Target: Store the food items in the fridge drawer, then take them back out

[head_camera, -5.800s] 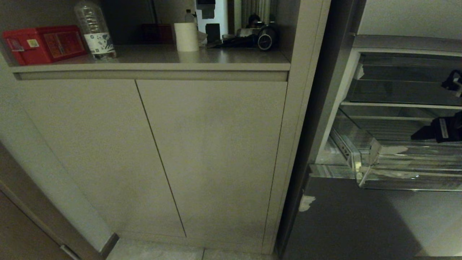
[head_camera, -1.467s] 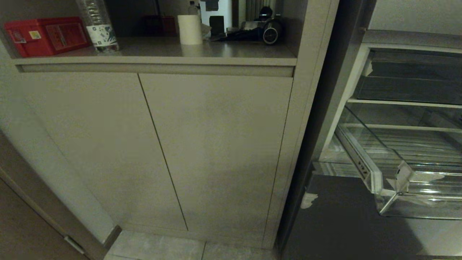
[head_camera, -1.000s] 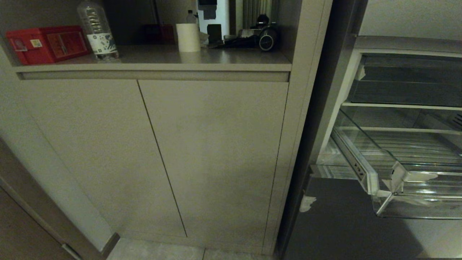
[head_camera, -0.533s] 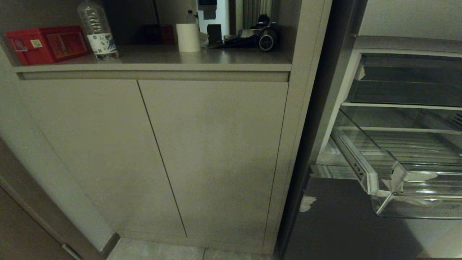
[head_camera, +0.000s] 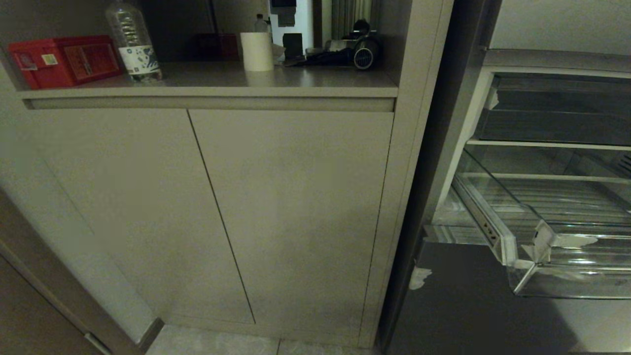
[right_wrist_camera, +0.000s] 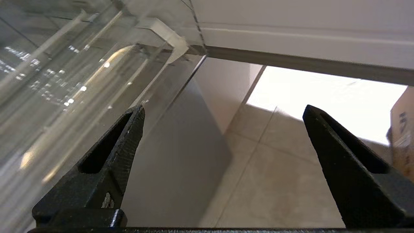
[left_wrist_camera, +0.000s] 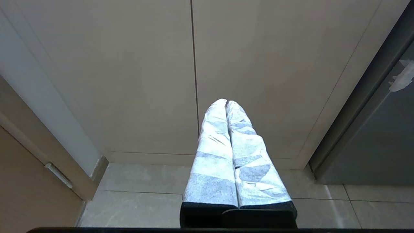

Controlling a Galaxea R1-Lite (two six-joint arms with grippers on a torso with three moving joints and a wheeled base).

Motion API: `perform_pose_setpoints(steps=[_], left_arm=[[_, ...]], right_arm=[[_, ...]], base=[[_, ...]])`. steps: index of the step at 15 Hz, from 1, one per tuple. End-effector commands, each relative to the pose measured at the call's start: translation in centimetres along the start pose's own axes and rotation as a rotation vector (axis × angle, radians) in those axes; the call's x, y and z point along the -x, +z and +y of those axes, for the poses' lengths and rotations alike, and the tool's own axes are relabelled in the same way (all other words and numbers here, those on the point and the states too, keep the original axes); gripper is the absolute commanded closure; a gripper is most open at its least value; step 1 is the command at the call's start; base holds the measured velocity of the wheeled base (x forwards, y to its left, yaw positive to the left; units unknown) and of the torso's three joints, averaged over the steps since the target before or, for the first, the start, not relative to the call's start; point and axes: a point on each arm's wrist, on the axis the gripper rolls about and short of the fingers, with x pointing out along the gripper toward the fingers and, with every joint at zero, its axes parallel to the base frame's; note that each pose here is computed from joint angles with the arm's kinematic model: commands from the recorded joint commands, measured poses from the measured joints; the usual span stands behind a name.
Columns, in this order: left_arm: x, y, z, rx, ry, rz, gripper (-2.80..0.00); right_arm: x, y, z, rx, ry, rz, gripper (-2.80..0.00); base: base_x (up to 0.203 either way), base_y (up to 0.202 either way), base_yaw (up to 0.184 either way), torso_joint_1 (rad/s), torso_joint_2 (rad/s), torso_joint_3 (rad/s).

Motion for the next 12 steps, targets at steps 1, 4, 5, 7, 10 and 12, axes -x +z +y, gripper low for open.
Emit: perform_pose_setpoints(steps=[1,4,5,7,10,12], left_arm=[[-0.01,-0.01,0.0,0.0,0.001,0.002,0.0],[-0.01,0.0,0.0,0.0,0.001,0.002,0.0],[-0.01,-0.01,0.0,0.0,0.001,0.002,0.0],[-0.01,-0.01,0.0,0.0,0.001,0.002,0.0],[-0.01,0.0,0.0,0.0,0.001,0.002,0.0],[-0.01,0.0,0.0,0.0,0.001,0.002,0.0]], right_arm=[[-0.84,-0.54,-0.42,-0.003,-0.011,0.022,-2.8],[-0.9,-0.71,-0.62,-0.005,-0.025,0.027,-2.8],[-0.9,-0.71,-0.62,-0.005,-0.023,0.028,-2.8],[-0.9,-0.76,-0.65,-0.006,-0.027,0.03,-2.8],[-0.8,-0.98,-0.76,-0.009,-0.035,0.031,-2.8],[-0.75,-0.98,-0.87,-0.011,-0.046,0.028,-2.8]], base=[[0.0,0.0,0.0,0.0,0.0,0.0],[0.0,0.002,-0.027,0.001,0.0,0.002],[0.005,0.005,-0.138,0.003,0.0,0.007],[0.0,0.005,-0.176,0.001,0.0,0.001],[-0.001,0.01,-0.174,0.006,0.0,0.002],[0.001,0.006,-0.177,0.001,0.0,0.001]])
